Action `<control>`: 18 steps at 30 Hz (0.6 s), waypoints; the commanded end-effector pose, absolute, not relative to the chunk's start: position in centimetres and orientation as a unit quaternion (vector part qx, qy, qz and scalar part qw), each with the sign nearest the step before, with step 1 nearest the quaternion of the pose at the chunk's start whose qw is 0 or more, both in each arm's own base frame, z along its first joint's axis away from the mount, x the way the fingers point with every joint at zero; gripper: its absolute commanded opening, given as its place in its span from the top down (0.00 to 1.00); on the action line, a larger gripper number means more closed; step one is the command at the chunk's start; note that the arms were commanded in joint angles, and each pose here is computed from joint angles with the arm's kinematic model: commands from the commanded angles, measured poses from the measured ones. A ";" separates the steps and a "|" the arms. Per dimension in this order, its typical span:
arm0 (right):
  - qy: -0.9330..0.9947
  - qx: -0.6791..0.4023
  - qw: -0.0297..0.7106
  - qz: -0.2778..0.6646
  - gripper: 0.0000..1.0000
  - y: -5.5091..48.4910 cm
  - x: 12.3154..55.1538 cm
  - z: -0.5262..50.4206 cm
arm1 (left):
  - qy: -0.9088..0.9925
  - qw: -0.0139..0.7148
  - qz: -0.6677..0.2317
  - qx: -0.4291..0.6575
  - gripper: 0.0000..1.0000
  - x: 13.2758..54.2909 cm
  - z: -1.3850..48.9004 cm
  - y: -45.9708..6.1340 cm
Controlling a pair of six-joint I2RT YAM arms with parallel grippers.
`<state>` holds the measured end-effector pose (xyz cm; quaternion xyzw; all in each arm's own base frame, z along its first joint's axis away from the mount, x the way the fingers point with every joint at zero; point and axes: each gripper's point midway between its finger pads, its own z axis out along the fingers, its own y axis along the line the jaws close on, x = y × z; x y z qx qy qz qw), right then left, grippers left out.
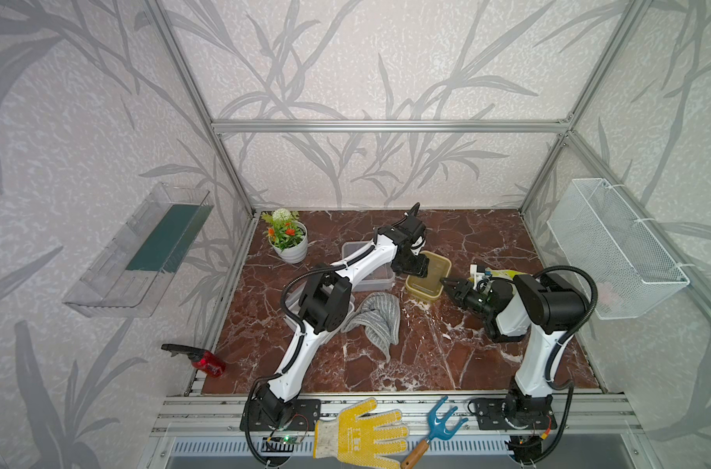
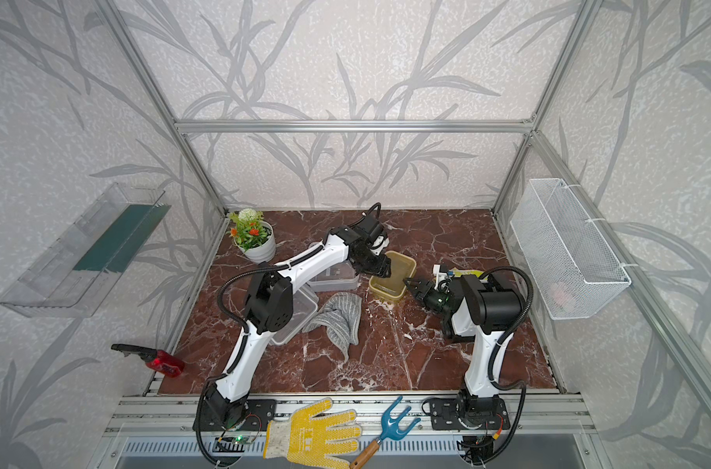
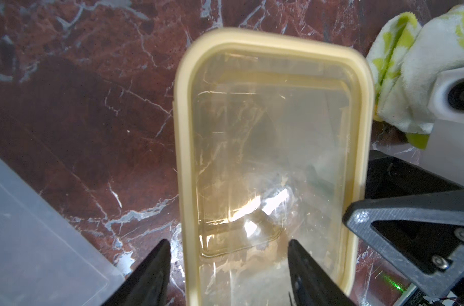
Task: Wipe the insides of the lunch boxes
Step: Adjust the lunch box at the center of the board, then open the fastener of the lunch box.
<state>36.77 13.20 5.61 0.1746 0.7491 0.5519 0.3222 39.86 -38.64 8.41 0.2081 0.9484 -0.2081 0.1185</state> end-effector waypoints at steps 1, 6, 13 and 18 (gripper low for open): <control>0.758 0.210 0.306 0.536 0.51 12.5 36.7 3.7 | 0.949 0.108 -0.207 0.214 0.33 40.0 7.4 -38.8; 0.756 0.214 0.299 0.542 0.55 12.6 37.2 3.5 | 0.950 0.101 -0.205 0.214 0.34 39.9 7.0 -38.8; 0.746 0.210 0.305 0.553 0.58 12.8 38.0 4.8 | 0.949 0.089 -0.209 0.218 0.36 39.6 6.1 -39.0; 0.740 0.212 0.306 0.559 0.62 12.8 38.0 5.7 | 0.951 0.085 -0.201 0.221 0.37 39.6 5.4 -38.8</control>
